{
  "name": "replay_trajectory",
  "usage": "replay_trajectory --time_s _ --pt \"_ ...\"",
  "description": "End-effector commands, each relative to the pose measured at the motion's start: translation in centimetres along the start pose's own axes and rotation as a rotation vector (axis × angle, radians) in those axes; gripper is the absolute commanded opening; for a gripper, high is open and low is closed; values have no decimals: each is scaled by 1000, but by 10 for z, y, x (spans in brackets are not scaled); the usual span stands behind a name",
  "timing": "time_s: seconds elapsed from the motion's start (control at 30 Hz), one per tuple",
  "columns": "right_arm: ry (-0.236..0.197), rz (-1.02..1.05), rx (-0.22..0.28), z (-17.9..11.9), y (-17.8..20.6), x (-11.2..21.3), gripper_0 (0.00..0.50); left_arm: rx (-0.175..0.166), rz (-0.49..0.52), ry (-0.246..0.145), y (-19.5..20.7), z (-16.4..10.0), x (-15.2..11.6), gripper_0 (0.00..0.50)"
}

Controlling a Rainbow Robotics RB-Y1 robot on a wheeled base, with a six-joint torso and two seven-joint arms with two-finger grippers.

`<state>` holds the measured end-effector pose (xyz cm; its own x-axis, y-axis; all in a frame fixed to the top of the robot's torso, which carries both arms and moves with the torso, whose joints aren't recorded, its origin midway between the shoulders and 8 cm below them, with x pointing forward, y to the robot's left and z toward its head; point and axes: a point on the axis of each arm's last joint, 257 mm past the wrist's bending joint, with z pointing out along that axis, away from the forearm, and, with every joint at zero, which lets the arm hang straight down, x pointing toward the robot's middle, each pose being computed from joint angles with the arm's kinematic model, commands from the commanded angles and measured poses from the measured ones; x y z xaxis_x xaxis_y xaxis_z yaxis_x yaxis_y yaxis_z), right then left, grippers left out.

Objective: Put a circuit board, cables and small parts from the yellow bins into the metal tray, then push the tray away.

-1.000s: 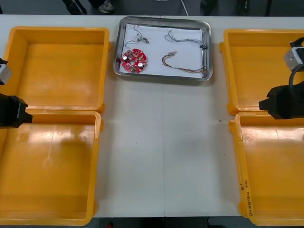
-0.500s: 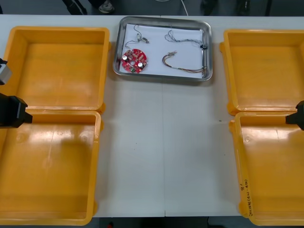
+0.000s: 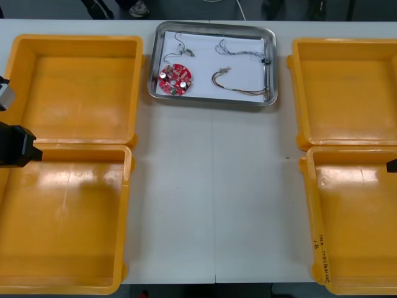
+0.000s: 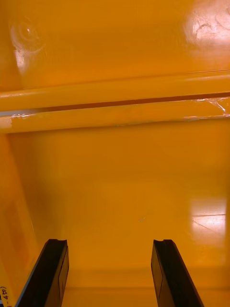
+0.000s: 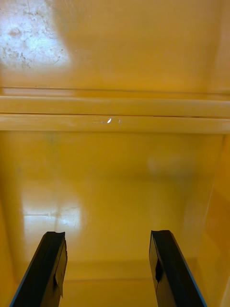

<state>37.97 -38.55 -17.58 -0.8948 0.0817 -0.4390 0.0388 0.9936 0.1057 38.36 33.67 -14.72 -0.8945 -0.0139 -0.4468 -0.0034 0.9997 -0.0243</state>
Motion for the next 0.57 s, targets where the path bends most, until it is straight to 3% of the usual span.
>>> replay_trajectory --time_s 0.03,0.57 --pt "-19 30 67 -15 -23 -10 500 -42 83 -22 14 -14 -3 500" --pt "-9 43 102 -14 -33 -11 500 -42 83 -22 14 -14 -3 500"
